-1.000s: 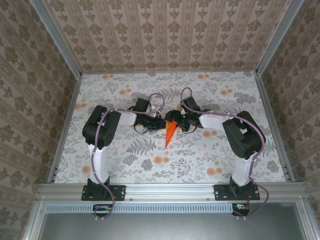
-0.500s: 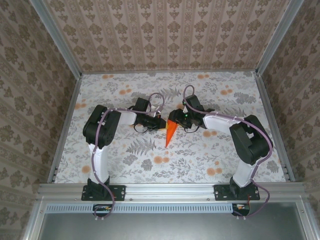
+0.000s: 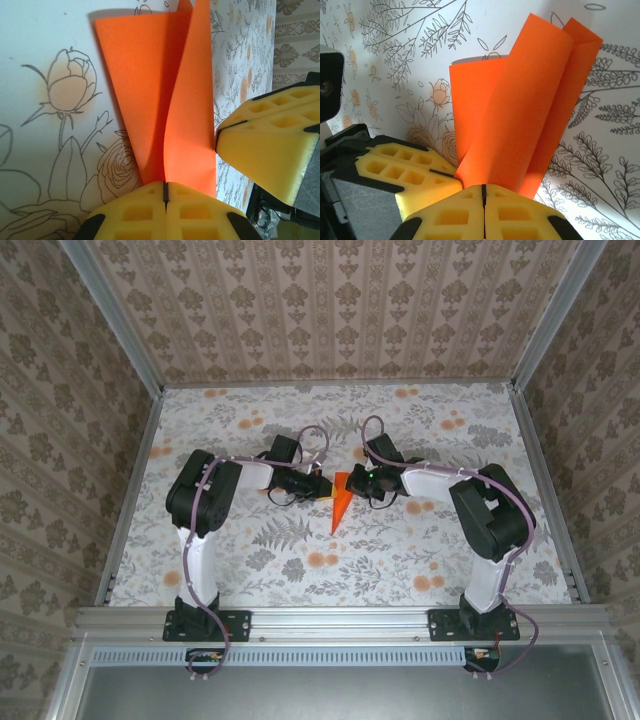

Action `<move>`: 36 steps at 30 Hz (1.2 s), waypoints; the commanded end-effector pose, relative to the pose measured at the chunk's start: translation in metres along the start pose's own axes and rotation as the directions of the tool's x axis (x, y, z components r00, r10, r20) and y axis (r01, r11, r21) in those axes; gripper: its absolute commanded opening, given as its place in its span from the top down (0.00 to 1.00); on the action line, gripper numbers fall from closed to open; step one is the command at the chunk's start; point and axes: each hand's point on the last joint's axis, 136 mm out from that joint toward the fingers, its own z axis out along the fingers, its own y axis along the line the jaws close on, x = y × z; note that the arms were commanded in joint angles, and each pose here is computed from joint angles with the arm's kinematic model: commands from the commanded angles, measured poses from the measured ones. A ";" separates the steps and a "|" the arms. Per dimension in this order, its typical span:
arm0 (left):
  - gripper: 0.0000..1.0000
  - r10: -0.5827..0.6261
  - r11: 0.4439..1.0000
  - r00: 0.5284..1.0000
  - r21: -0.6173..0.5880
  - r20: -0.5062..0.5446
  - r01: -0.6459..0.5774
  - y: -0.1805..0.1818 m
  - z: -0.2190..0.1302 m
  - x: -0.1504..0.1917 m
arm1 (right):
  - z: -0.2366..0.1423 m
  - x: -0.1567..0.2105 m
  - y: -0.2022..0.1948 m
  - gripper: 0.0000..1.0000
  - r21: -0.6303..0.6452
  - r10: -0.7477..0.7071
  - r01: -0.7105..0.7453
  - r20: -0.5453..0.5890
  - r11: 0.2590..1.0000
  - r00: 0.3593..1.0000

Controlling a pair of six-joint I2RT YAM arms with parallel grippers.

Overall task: Fold a paper plane with a square sheet of paper (fold left side to right side)
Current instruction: Fold the wing for the fifth time at the center of the table.

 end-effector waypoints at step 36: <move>0.73 0.051 0.993 0.997 -0.111 0.058 -0.044 -0.010 -0.023 -0.007 | 0.028 0.023 -0.060 0.99 0.171 0.045 -0.032 -0.075 0.985 0.996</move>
